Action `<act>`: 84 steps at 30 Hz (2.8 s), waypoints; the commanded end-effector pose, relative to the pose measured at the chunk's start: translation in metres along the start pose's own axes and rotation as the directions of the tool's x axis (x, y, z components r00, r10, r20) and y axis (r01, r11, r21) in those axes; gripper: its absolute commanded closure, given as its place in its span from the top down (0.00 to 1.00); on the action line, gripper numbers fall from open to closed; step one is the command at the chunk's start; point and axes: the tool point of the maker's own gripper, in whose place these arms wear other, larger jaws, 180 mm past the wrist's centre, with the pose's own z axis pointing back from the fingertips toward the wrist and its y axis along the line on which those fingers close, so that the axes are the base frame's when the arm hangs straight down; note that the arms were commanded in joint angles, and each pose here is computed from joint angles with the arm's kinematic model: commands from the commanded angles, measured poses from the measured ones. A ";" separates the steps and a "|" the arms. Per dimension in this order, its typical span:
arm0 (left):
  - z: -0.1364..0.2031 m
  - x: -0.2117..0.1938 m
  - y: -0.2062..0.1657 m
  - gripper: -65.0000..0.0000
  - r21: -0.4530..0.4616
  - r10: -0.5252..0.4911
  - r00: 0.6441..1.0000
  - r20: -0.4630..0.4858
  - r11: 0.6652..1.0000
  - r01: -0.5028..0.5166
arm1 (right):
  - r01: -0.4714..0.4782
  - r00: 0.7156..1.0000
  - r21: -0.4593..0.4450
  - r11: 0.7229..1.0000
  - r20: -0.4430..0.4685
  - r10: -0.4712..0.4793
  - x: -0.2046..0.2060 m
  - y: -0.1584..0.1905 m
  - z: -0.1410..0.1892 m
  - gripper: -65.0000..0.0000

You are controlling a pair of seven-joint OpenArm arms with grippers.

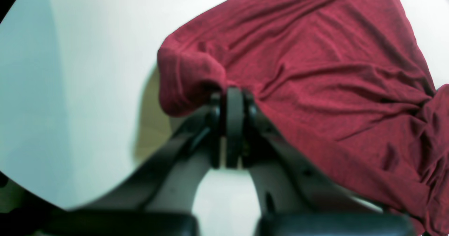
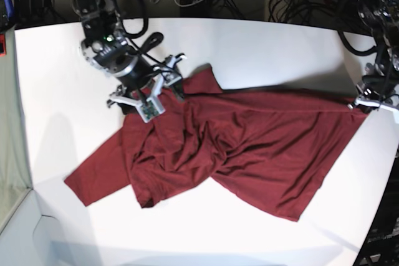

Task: Layout the t-shirt on the table in an organized manner, then fold the t-shirt properly
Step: 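Regrasp the t-shirt edge with the right gripper near the left gripper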

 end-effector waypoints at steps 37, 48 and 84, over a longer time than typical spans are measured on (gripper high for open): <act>0.004 0.017 -0.002 0.00 -0.004 -0.009 0.999 0.051 1.000 0.009 | 0.055 0.998 0.087 0.995 -0.016 -0.054 0.006 0.022 -0.061 0.00; 0.003 0.024 -0.006 0.00 -0.014 -0.004 0.998 0.066 1.000 0.005 | 0.016 0.996 0.070 0.997 0.084 -0.022 0.043 0.017 -0.046 0.00; 0.001 0.023 -0.015 0.00 -0.035 0.021 0.997 0.068 0.999 -0.019 | 0.026 0.999 0.080 0.996 -0.026 -0.024 0.008 0.021 -0.046 0.42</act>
